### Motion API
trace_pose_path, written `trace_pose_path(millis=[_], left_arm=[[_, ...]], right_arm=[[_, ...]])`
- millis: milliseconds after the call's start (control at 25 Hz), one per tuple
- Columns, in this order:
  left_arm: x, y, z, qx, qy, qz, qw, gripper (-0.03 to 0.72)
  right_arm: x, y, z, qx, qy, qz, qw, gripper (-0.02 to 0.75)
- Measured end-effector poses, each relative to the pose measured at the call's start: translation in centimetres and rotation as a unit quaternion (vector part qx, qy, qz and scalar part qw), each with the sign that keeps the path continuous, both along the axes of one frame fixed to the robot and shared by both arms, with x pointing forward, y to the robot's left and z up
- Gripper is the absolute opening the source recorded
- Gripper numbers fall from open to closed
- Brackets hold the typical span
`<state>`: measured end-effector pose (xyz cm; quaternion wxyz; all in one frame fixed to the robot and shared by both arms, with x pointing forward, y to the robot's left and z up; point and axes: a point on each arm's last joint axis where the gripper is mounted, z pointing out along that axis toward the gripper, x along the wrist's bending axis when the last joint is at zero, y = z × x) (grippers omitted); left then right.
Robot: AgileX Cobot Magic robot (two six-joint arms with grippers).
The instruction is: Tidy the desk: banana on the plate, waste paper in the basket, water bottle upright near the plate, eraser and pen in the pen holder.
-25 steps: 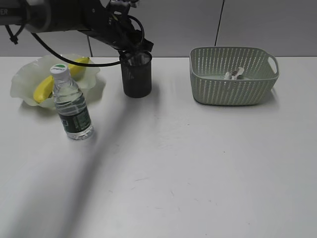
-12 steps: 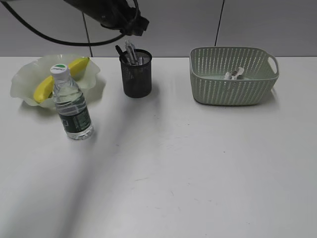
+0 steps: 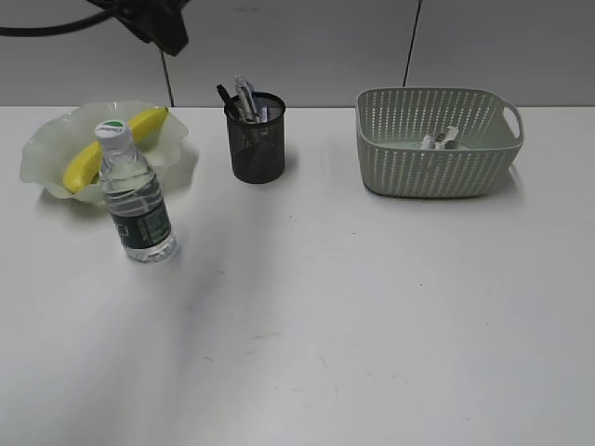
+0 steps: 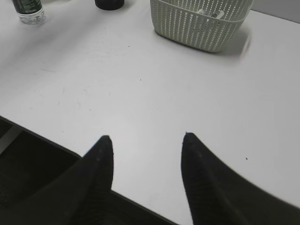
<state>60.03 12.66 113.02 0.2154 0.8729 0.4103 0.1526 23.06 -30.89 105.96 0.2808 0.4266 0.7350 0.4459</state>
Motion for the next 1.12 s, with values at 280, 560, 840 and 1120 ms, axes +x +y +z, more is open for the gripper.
trace_pose_path(millis=[280,560,840,1120], left_arm=[[-4.3,2.3,5.0,-0.019,-0.024,0.035,0.999,0.293],[-11.1,5.5,5.7,-0.038,-0.013,0.070,0.997,0.292],[-20.2,9.8,2.3,-0.032,0.007,0.074,0.997,0.292],[-30.3,14.5,-1.1,-0.076,-0.058,0.070,0.993,0.290]], right_arm=[[0.0,0.0,0.0,0.000,0.000,0.000,1.000,0.384],[0.0,0.0,0.0,0.000,-0.001,0.000,1.000,0.384],[0.0,0.0,0.0,0.000,-0.001,0.000,1.000,0.384],[-0.1,0.3,0.2,0.020,-0.001,0.013,1.000,0.384]])
